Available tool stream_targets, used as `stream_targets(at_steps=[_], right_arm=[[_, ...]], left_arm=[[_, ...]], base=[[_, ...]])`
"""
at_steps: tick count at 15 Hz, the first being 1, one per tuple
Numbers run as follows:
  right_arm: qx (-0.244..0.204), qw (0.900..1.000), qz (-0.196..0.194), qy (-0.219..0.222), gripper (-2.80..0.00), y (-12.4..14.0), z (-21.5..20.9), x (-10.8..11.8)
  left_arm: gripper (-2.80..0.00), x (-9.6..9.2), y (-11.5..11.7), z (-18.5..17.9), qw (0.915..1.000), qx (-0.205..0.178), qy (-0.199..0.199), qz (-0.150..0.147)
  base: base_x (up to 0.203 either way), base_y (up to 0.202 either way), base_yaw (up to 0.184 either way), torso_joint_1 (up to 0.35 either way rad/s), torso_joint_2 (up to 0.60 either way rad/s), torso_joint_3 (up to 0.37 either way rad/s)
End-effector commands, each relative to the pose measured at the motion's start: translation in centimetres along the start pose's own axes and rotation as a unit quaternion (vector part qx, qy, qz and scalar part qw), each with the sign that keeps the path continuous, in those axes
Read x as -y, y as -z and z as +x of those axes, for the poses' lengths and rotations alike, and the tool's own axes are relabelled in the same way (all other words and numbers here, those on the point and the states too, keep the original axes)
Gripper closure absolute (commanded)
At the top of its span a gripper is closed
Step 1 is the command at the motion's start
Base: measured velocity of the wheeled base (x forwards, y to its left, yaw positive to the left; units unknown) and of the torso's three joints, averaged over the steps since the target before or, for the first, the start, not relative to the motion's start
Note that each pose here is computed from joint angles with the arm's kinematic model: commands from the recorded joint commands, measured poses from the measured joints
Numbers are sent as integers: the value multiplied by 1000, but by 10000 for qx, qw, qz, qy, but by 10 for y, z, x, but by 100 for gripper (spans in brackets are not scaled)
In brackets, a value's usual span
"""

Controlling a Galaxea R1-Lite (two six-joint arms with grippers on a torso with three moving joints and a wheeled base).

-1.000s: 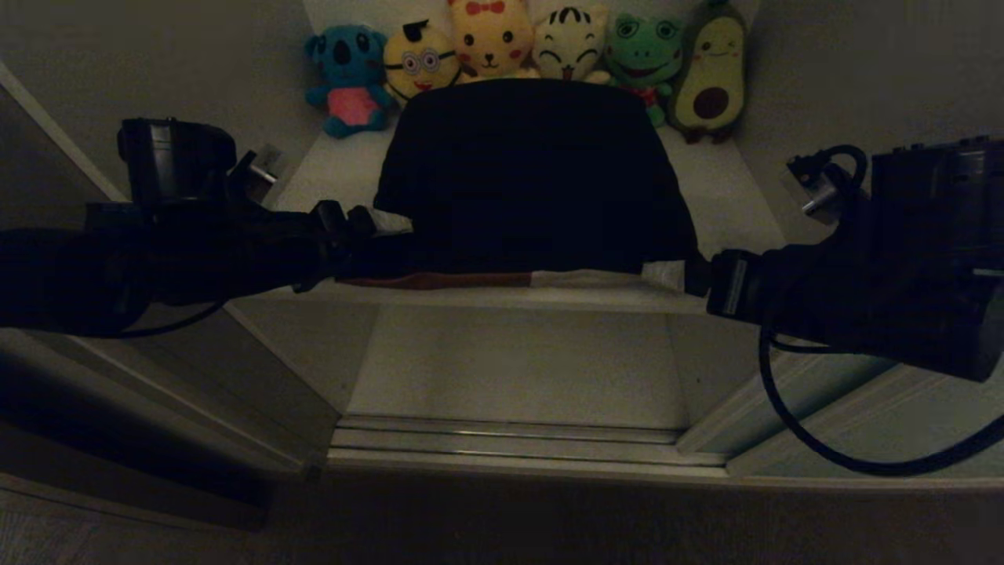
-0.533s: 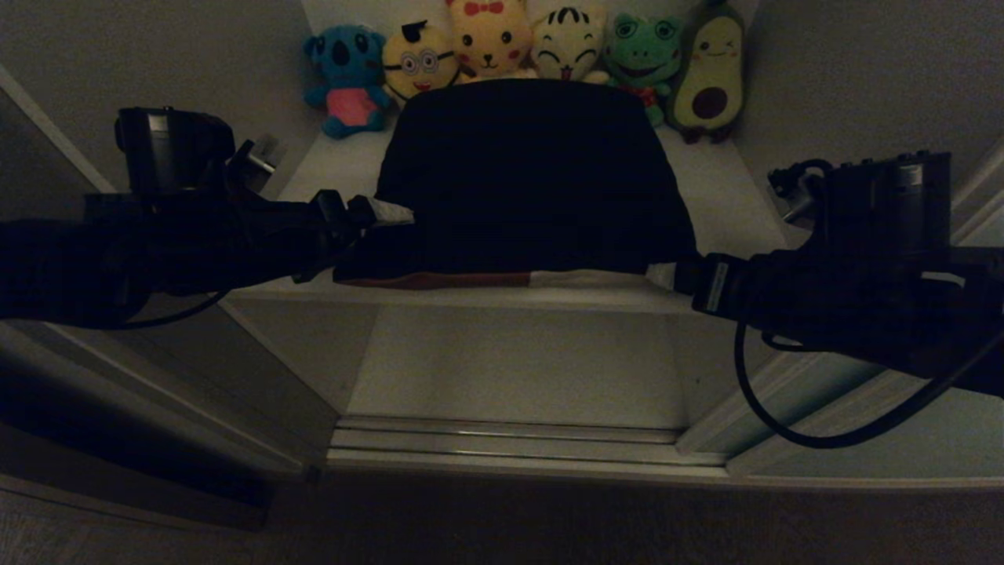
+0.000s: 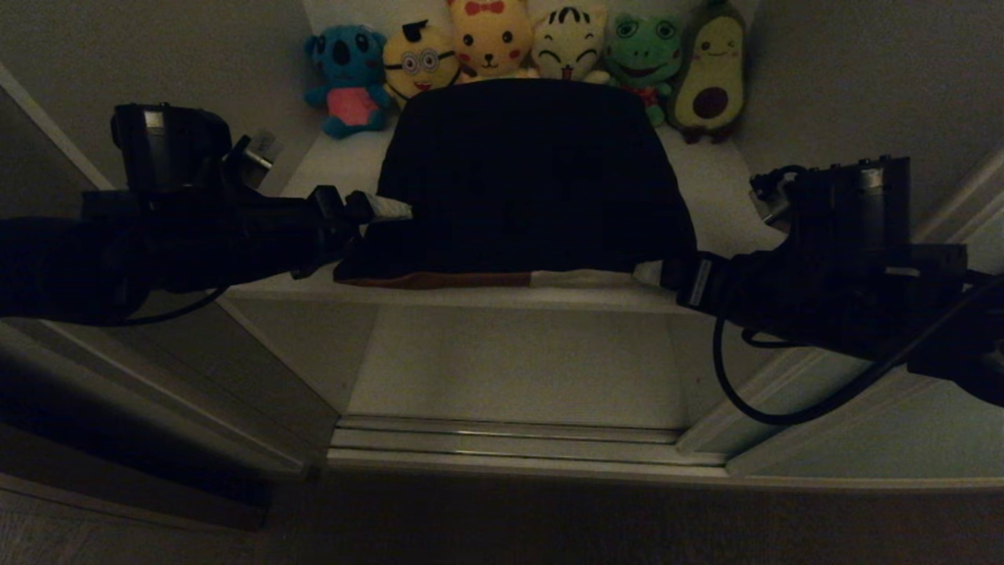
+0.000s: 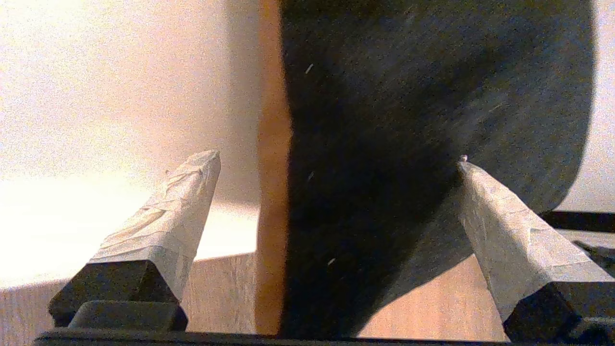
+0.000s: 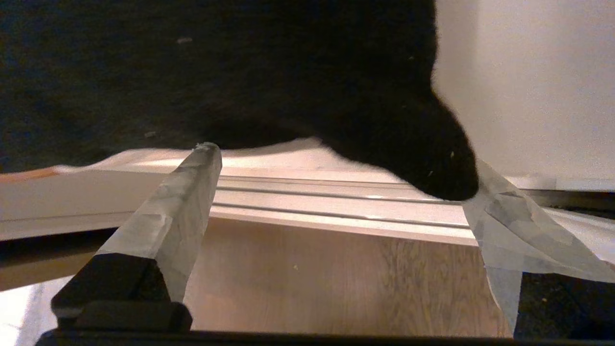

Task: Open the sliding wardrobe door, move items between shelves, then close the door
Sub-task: Place the pillow on the lower shelf

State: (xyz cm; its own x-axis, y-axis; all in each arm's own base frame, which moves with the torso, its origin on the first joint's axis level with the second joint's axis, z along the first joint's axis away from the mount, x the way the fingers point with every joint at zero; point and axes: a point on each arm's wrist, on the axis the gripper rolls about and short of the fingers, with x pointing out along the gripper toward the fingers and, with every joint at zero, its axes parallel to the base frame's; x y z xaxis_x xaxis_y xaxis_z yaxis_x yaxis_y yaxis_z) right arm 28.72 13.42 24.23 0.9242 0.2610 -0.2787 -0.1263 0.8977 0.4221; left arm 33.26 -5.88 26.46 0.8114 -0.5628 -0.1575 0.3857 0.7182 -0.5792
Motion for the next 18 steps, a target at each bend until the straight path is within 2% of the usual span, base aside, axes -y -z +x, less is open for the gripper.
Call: stream_targets(at_steps=[1,4,7,15,18], right_arm=[[25,10000,2,53,-280,4,11,3],[467,9989,-11,-92,-280,-8,23,0],[635,9978,5,-205,-280,-20,21,-1],[551,9969,57,-564,-280,-27,13,5],[543,9969,43,-559,-280,-23,8,8]], left_arm=[[-280,1,-2,1,9999,77,71,26],[-280,3,-4,0,9999,112,103,50],[-280,3,-2,4,9999,66,119,41],[-280,-4,9,14,9999,-123,52,-27],[-280,-6,7,20,9999,-12,132,28]], base=[[0,0,0,0,0,0],[0,0,0,0,0,0],[0,0,0,0,0,0],[0,0,0,0,0,0],[0,0,0,0,0,0]])
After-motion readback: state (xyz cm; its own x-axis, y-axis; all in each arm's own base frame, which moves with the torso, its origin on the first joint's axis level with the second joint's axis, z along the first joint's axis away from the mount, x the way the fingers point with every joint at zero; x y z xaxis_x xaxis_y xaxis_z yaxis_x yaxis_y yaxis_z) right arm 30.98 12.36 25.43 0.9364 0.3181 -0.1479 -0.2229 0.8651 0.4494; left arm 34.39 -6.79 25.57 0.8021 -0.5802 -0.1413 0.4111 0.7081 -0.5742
